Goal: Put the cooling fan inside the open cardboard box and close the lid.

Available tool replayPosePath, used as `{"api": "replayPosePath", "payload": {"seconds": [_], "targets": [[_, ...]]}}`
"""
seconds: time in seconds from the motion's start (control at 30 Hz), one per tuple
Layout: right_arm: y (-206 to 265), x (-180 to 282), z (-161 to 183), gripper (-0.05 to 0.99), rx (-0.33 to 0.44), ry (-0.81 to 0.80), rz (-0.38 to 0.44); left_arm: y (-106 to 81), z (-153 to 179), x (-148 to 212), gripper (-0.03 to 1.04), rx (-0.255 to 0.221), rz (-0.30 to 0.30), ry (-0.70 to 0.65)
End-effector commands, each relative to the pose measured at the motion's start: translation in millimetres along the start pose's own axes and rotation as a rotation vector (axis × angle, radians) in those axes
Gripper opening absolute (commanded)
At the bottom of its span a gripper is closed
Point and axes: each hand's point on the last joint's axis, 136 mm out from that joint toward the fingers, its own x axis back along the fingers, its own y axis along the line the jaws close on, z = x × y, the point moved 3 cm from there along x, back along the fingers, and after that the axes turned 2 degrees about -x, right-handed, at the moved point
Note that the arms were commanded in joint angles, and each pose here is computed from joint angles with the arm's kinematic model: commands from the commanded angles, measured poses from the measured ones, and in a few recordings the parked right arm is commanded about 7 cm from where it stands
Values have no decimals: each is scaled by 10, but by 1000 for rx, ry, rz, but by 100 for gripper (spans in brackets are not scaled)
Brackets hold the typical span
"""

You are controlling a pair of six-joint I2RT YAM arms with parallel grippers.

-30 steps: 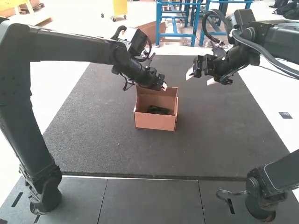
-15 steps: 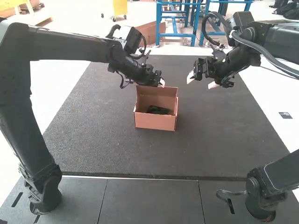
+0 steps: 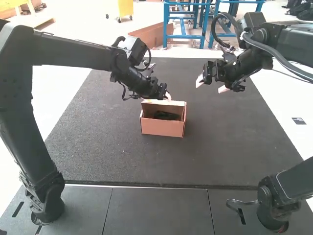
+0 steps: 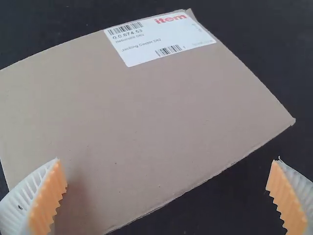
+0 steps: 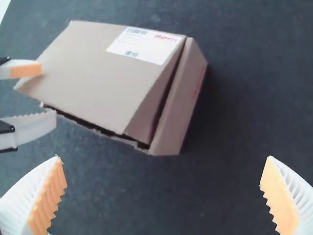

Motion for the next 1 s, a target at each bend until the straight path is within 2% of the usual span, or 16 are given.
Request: {"api": "replayPosePath", "payload": {"seconds": [0.0,0.2,0.43,0.6,0.7,0.83,0.97], "targets": [[-39,6,-32,92,-15,-12,16,-34,77,-11,97,5,22,10],[-17,1,-9,92,-10,-1,10,57,237,-178,97,2,12,14],[3,34,-47,92,-6,-11,6,192,344,-352,97,-17,-36,38],[18,69,-92,92,-6,-25,4,259,377,-363,97,-35,-77,48],[13,92,-112,92,-9,-33,5,253,377,-336,97,-36,-80,56],[16,119,-140,92,-14,-43,4,131,-12,20,97,-61,-86,-49],[25,173,-142,92,-10,-60,3,-51,-505,539,97,-137,-99,-236]]}}
